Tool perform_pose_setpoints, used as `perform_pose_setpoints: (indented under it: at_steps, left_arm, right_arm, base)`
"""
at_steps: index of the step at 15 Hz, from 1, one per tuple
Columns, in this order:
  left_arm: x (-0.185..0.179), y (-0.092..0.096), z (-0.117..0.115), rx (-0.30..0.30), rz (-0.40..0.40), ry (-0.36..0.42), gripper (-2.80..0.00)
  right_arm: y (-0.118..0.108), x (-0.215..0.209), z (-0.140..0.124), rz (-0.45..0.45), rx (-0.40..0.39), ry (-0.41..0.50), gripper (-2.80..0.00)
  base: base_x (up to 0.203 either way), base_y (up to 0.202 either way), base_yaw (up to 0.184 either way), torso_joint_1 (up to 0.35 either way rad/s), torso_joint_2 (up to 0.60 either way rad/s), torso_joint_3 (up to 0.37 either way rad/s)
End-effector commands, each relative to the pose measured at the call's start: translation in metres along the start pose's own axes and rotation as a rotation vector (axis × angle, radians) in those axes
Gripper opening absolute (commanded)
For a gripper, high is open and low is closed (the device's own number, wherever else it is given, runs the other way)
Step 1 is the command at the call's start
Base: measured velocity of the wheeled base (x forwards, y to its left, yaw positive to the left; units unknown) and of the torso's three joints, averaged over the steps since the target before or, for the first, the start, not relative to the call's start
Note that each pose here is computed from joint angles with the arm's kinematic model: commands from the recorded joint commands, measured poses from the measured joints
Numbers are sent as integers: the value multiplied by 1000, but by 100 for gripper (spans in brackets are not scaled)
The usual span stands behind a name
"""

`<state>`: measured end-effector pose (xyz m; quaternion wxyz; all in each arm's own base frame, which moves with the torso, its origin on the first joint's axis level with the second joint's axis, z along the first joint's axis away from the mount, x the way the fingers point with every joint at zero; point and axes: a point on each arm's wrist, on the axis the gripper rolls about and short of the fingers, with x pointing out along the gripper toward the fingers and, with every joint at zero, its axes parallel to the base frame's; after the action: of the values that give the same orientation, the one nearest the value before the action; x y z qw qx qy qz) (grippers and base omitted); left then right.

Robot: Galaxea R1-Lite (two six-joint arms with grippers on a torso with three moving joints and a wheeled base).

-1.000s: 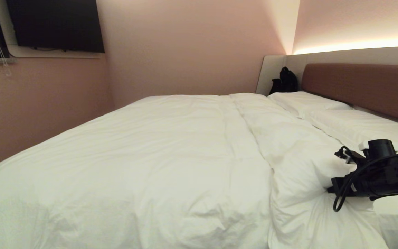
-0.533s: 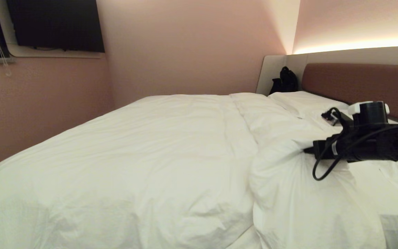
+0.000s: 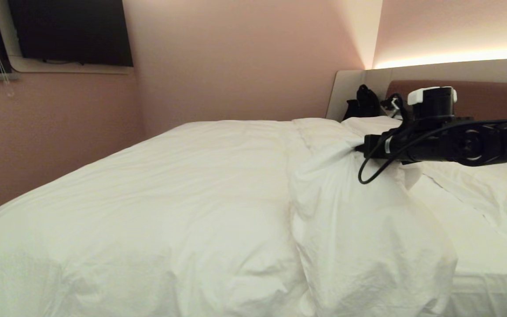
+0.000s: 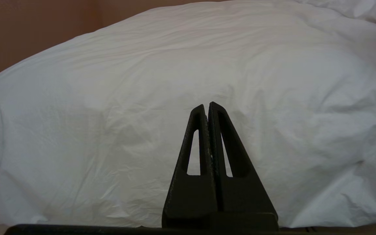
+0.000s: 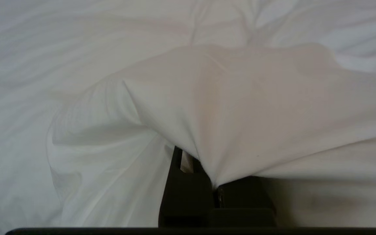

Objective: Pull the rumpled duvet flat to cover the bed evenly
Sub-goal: Flatten the corners of the folded blanket

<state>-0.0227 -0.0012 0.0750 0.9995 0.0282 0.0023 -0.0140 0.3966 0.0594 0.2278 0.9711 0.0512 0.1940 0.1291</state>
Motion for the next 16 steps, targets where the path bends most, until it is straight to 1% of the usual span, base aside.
perform_pose_setpoints:
  at_steps: [1,2,5,7,9,11,12,13,16]
  left_arm:
    - [0,0,0,0,0,1,-280]
    - [0,0,0,0,0,1,-280]
    - [0,0,0,0,0,1,-280]
    - [0,0,0,0,0,1,-280]
    - [0,0,0,0,0,1,-280]
    - [0,0,0,0,0,1,-280]
    - [0,0,0,0,0,1,-280]
    - [0,0,0,0,0,1,-280]
    - [0,0,0,0,0,1,-280]
  right_arm:
    - [5,23,7,-34,54,-40,-280]
    - [8,25,15,-32,68,-69,-280]
    - [16,27,33,-16,67,-139,-280]
    - [17,40,32,-24,66,-144,-280]
    - [14,64,19,-63,66,-121,-280]
    - [7,94,-4,-106,65,-72,-280]
    - [6,101,-8,-123,64,-70,-280]
    - [3,112,-17,-139,63,-52,-280]
    - [-10,155,-70,-187,34,70,-280]
  base:
    - [0,0,0,0,0,0]
    - [0,0,0,0,0,0]
    - [0,0,0,0,0,0]
    - [0,0,0,0,0,0]
    - [0,0,0,0,0,0]
    - [0,0,0,0,0,0]
    - [0,0,0,0,0,0]
    - [0,0,0,0,0,0]
    - [0,0,0,0,0,0]
